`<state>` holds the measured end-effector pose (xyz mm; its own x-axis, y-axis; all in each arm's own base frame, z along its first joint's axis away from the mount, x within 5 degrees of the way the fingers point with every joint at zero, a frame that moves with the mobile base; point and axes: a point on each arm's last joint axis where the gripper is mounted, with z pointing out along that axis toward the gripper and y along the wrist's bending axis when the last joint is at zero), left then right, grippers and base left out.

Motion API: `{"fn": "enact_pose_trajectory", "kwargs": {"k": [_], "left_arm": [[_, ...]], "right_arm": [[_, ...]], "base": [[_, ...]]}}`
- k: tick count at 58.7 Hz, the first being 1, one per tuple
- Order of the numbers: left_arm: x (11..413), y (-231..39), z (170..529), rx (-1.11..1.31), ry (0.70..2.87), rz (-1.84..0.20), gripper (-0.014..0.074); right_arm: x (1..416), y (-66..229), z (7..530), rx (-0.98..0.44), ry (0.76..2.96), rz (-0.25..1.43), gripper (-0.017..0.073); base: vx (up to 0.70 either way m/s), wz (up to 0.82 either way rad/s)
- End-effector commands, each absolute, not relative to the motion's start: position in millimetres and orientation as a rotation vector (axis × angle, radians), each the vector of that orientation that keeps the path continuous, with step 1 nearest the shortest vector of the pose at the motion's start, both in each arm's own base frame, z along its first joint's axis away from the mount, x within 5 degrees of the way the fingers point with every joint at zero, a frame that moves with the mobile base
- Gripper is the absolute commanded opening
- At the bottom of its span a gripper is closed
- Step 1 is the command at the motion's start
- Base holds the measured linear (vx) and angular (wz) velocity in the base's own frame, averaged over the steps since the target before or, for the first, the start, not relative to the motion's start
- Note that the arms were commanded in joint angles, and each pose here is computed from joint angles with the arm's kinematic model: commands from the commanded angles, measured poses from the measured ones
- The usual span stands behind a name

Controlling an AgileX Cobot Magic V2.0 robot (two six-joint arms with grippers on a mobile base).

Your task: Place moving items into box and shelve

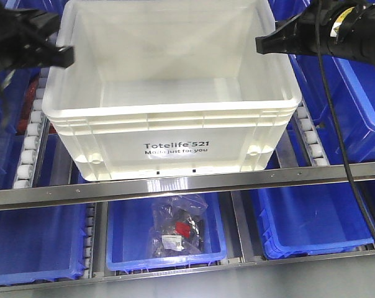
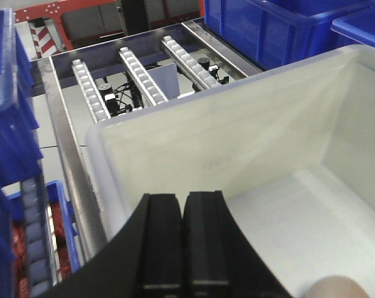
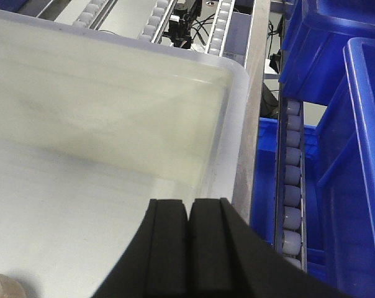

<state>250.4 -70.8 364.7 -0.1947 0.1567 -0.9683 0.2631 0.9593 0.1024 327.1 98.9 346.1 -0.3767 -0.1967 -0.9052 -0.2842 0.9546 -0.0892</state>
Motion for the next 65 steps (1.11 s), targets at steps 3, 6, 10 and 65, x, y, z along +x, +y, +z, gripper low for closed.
{"fn": "enact_pose_trajectory", "kwargs": {"k": [3,6,10,65], "left_arm": [[223,-58,381,0.272,1.649,-0.123,-0.0007],[214,-53,379,0.262,1.62,-0.125,-0.0007],[202,-47,378,0.257,1.565,-0.129,-0.0007],[72,-5,278,-0.015,1.439,-0.117,-0.0007]], "right_arm": [[322,99,377,-0.336,1.826,0.118,-0.0008],[322,99,377,-0.336,1.826,0.118,-0.0008],[322,99,377,-0.336,1.826,0.118,-0.0008],[322,99,377,-0.336,1.826,0.118,-0.0008]], "base": [[0.0,0.0],[0.0,0.0],[0.0,0.0],[0.0,0.0]]}}
